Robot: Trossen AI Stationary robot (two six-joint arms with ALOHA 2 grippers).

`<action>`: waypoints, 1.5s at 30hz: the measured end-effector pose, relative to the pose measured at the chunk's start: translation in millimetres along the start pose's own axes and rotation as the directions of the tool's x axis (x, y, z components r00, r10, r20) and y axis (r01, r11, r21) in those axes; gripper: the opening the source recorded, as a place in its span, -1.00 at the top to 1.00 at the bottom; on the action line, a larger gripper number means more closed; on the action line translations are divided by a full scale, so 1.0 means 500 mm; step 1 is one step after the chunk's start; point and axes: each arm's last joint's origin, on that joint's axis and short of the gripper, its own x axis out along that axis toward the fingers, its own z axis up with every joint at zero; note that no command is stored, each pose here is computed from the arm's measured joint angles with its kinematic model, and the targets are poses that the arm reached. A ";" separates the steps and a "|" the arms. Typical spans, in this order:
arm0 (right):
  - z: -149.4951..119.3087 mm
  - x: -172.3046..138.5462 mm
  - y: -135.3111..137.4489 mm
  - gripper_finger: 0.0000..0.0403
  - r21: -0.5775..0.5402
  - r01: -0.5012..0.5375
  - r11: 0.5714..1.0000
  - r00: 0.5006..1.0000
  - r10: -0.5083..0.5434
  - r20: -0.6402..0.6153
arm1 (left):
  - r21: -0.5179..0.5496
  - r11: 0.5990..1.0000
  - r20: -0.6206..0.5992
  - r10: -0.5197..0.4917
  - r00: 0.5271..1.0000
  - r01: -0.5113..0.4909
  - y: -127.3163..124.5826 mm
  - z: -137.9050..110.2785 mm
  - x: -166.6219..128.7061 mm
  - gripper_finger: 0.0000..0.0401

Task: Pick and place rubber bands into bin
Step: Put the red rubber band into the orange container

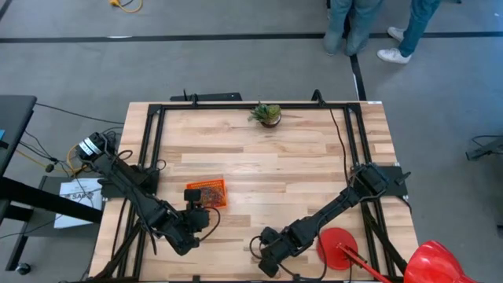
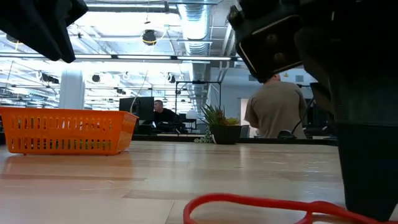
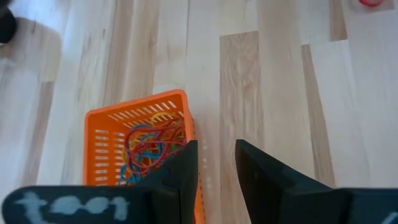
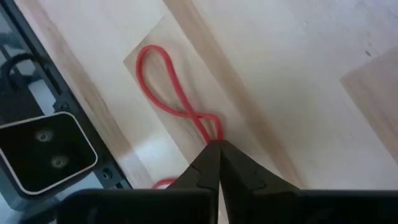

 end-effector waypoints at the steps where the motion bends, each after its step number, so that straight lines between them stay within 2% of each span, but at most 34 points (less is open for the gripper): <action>1: -0.002 0.004 -0.006 1.00 0.019 0.010 1.000 1.000 -0.010 -0.003 | 0.000 1.000 0.003 0.004 1.000 -0.004 0.000 0.000 0.000 0.51; 4: -0.005 0.005 -0.013 1.00 0.046 0.047 0.998 0.999 -0.048 0.017 | 0.000 1.000 0.005 0.007 1.000 -0.007 0.000 0.000 0.000 0.51; 6: -0.002 0.007 -0.013 1.00 0.008 0.043 0.999 0.998 -0.043 0.034 | 0.004 1.000 0.002 0.009 1.000 -0.009 0.001 0.000 0.000 0.51; 9: 0.003 0.010 -0.004 1.00 -0.079 -0.015 0.997 0.998 0.020 0.055 | 0.024 1.000 -0.014 0.021 1.000 -0.021 0.003 -0.004 0.000 0.51; 11: 0.012 0.014 0.011 1.00 -0.160 -0.090 0.983 0.992 0.103 0.078 | 0.030 0.999 -0.019 0.032 0.999 -0.031 0.005 -0.006 0.000 0.51; 14: 0.018 0.011 0.013 1.00 -0.310 -0.079 0.948 0.990 0.111 0.087 | 0.016 0.999 -0.017 0.043 0.999 -0.043 0.007 -0.006 0.000 0.51; 16: 0.022 0.011 0.013 1.00 -0.361 -0.074 0.930 0.989 0.114 0.090 | 0.009 0.999 -0.017 0.044 0.999 -0.044 0.007 -0.006 0.000 0.52; 24: 0.039 0.009 -0.001 0.95 -0.239 -0.055 0.969 0.994 0.076 0.082 | -0.012 0.999 -0.020 0.046 0.999 -0.046 0.007 -0.006 0.000 0.52; 30: 0.042 0.007 -0.003 0.86 -0.312 -0.038 0.949 0.994 0.069 0.088 | -0.044 0.998 -0.019 0.048 0.999 -0.048 0.007 -0.006 0.000 0.51; 37: 0.048 0.007 -0.006 0.98 -0.308 -0.037 0.951 0.994 0.066 0.085 | -0.091 0.995 -0.031 0.031 0.999 -0.033 0.006 -0.007 0.000 0.51; 45: 0.064 -0.021 0.020 0.91 -0.411 0.013 0.912 0.993 0.037 0.113 | -0.186 0.982 -0.029 0.032 0.999 -0.037 0.006 -0.007 0.000 0.51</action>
